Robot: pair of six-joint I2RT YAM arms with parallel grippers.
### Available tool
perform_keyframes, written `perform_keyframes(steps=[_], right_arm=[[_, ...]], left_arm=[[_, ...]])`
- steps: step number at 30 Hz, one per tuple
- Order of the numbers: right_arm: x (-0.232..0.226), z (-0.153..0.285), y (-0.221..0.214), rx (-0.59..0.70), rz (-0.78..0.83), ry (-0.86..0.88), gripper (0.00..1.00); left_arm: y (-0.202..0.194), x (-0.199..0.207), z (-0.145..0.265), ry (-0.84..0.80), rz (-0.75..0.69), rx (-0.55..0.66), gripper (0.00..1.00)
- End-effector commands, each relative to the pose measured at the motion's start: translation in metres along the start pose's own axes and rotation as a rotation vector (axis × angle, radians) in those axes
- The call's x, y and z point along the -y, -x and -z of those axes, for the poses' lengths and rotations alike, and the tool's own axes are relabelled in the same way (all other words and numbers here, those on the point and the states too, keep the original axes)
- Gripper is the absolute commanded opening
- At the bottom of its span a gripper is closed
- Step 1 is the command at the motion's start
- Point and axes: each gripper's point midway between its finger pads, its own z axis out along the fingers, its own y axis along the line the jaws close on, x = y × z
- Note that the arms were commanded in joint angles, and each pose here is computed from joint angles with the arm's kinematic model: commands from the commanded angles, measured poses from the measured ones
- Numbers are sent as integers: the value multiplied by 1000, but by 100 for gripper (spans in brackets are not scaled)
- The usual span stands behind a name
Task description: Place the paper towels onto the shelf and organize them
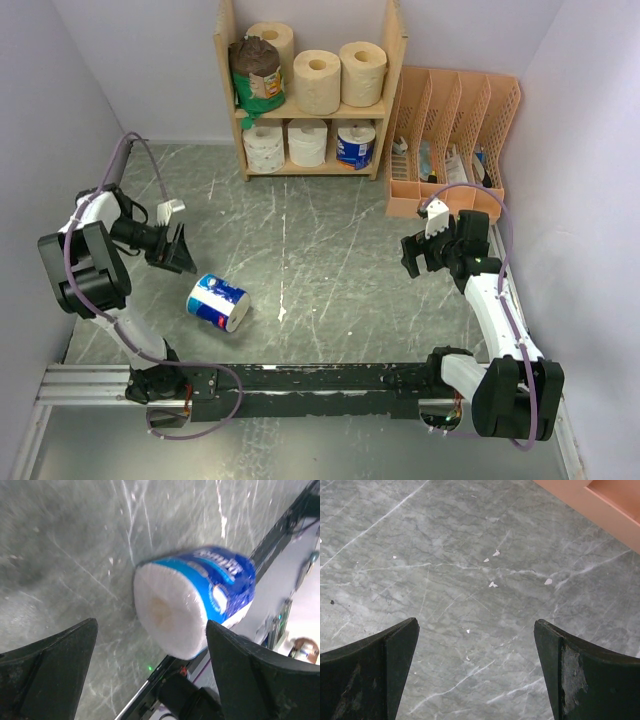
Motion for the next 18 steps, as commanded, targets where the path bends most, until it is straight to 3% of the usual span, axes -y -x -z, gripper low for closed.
perform_keyframes(steps=[1, 11, 18], right_arm=[[0, -4, -2, 5, 10, 0, 100], [1, -6, -5, -6, 5, 1, 100], [0, -6, -6, -9, 7, 5, 100]], left_arm=[[-33, 2, -3, -29, -119, -110, 100], [-37, 39, -25, -106, -188, -140, 99], [-38, 53, -30, -111, -222, -161, 92]])
